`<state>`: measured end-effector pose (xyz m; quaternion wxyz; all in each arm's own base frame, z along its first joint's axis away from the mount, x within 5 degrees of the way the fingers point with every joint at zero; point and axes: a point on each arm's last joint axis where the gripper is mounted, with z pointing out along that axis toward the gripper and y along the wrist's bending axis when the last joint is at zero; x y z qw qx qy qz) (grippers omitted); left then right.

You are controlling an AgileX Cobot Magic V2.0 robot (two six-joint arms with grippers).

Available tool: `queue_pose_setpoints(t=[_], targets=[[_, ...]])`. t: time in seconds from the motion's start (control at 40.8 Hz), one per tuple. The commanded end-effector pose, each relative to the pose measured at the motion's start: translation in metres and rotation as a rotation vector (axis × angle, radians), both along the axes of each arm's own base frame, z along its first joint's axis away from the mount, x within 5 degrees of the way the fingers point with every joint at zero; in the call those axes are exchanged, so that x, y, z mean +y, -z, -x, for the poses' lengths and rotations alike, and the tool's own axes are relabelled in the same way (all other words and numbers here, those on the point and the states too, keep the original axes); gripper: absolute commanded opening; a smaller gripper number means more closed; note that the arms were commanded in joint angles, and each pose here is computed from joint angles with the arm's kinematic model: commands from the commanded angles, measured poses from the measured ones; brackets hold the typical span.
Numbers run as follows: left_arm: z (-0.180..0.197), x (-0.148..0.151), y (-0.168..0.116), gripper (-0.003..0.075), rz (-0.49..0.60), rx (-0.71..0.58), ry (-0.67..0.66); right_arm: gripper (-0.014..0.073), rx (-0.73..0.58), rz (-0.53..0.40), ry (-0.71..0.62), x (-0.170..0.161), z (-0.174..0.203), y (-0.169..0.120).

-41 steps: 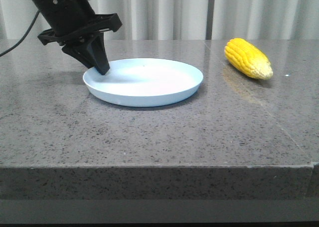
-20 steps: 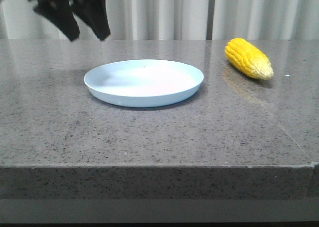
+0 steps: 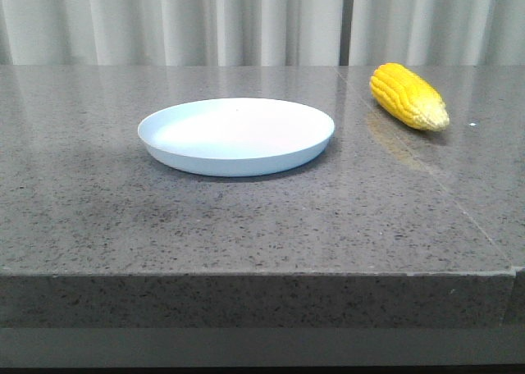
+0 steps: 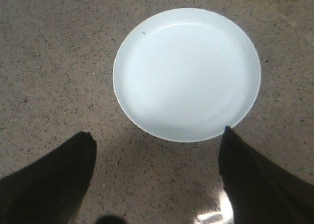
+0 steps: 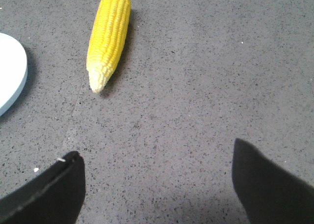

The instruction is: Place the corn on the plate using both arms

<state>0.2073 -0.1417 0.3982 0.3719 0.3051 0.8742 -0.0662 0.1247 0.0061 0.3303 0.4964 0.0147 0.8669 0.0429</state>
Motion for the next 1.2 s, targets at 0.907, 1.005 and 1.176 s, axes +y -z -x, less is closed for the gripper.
queue_pose_setpoints(t=[0.907,1.005,1.176], targets=[[0.109,0.078,0.012,0.0510,0.210,-0.245,-0.006,0.0632,-0.145,0.015,0.004,-0.001,-0.005,-0.023],[0.109,0.078,0.012,0.0510,0.210,-0.245,-0.006,0.0632,-0.083,0.003,-0.014,0.002,-0.013,-0.028],[0.109,0.078,0.012,0.0510,0.210,-0.245,-0.006,0.0632,0.091,0.015,-0.112,0.016,-0.037,-0.041]])
